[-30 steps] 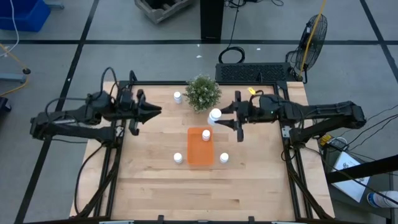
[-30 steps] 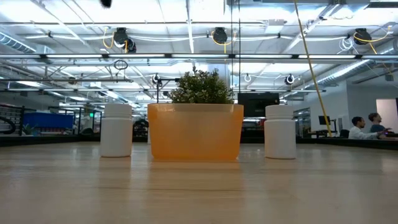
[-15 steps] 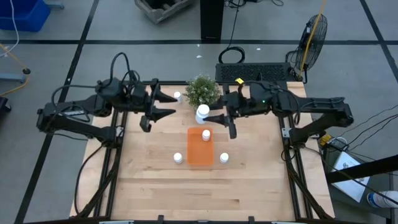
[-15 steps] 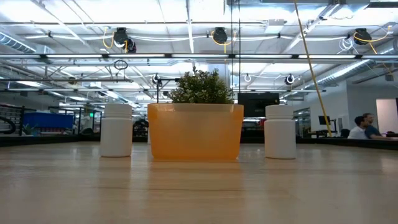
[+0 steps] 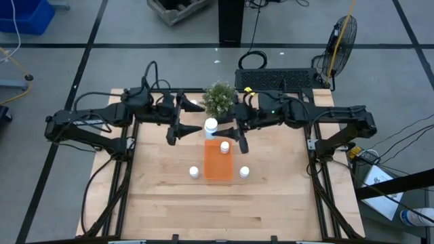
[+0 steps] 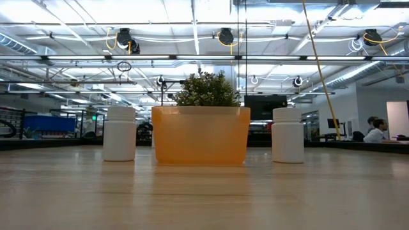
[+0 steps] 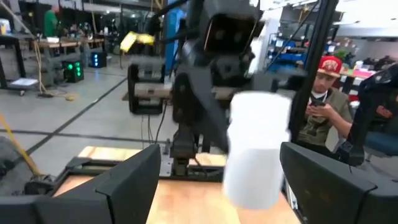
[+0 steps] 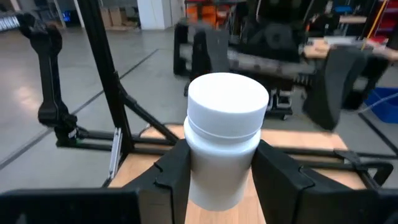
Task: Pick and place pill bottles into a basket
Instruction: Put the white medicine bottle into the orange bin
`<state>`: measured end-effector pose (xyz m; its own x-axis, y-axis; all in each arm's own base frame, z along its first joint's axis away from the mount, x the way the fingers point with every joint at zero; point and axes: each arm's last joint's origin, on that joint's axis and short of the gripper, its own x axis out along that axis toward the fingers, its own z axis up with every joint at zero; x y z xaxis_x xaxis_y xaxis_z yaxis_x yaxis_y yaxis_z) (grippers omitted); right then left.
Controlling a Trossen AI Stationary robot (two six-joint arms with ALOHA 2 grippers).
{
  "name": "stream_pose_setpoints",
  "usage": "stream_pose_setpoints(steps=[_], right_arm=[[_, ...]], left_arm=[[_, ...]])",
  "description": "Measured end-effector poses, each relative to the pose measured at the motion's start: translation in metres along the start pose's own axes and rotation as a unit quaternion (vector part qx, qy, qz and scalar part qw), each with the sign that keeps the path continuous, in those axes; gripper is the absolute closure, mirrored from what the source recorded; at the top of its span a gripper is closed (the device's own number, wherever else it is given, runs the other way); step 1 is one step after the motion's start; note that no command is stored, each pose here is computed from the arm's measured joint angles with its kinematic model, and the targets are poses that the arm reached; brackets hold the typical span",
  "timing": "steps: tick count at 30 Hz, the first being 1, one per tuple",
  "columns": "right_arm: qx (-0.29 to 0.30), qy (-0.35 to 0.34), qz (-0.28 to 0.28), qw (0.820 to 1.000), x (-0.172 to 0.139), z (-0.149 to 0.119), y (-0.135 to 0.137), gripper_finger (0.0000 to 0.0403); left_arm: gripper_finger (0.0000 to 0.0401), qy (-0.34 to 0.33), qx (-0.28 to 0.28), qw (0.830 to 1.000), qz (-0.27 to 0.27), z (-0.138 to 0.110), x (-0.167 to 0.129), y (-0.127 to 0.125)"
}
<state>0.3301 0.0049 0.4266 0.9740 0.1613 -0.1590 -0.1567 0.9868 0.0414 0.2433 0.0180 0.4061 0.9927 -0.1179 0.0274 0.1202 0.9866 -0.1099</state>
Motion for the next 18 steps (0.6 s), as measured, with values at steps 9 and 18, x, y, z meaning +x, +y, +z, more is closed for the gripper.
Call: stream_pose_setpoints(steps=[9, 18], right_arm=[[0.000, 0.007, 0.000, 1.000, -0.001, -0.001, 0.000, 0.0271], [0.001, 0.035, 0.014, 0.999, 0.016, -0.014, -0.003, 0.0273]], left_arm=[[0.0076, 0.003, -0.024, 0.999, -0.039, 0.000, 0.000, -0.006], [0.0075, 0.017, -0.034, 0.999, -0.035, -0.003, 0.001, -0.009]])
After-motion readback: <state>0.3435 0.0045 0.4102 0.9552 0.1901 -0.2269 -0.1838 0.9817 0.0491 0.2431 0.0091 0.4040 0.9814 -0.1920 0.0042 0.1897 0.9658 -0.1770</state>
